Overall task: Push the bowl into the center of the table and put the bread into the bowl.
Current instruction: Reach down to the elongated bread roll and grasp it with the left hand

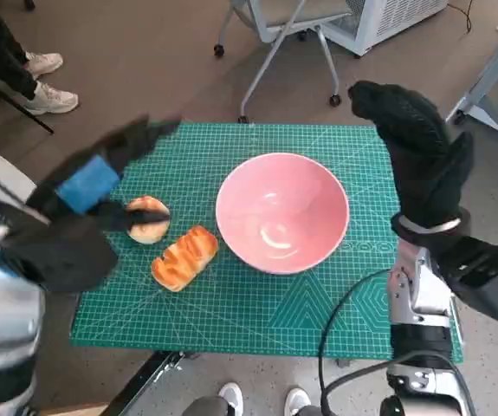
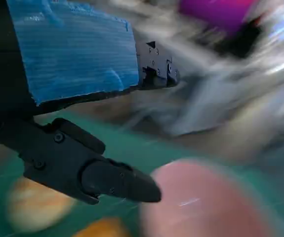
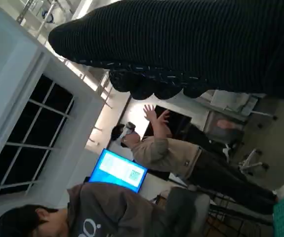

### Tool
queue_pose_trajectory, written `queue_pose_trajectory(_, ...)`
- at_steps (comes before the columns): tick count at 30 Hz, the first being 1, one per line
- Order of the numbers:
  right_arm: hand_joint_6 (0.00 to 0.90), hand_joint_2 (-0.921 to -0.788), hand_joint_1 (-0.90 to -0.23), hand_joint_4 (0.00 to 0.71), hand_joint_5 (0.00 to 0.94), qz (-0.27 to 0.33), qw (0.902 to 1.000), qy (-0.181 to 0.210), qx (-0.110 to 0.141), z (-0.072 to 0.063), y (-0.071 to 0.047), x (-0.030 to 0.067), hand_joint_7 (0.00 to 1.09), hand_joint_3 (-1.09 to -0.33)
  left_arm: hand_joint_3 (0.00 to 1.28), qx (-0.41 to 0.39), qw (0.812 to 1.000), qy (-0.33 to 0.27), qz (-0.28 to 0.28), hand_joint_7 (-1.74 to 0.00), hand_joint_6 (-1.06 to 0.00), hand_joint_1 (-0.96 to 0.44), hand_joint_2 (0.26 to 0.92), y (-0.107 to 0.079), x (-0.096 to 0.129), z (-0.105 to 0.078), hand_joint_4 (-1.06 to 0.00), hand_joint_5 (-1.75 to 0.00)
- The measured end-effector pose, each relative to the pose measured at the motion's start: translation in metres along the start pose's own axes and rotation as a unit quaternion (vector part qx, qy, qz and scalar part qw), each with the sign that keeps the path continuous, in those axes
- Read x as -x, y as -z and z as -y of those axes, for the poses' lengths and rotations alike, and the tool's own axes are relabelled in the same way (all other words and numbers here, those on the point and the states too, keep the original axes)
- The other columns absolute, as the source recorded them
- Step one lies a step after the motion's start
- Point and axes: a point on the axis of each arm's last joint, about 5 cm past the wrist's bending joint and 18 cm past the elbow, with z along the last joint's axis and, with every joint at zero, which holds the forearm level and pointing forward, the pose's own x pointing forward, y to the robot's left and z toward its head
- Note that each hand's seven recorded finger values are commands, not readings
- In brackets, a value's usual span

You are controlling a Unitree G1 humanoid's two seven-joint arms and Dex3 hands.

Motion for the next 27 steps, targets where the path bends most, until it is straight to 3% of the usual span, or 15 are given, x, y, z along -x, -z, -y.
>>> queue_pose_trajectory(10, 0.140, -0.921, -0.668, 0.225, 0.004, -0.002, 1.0000, 0.006, 0.000, 0.001, 0.001, 0.0020, 0.45, -0.695, 0.00, -0.012, 0.998, 0.060, -0.022, 0.00, -0.29, 0.01, 0.701, -0.005, 0.001, 0.012, -0.17, 0.00)
queue_pose_trajectory(27, 0.146, -0.921, -0.664, 0.235, 0.006, -0.006, 1.0000, 0.006, -0.002, 0.001, 0.001, 0.0023, 0.45, -0.704, 0.00, -0.026, 0.992, 0.118, -0.047, 0.00, -0.28, -0.15, 0.711, -0.002, -0.005, 0.033, -0.23, -0.01)
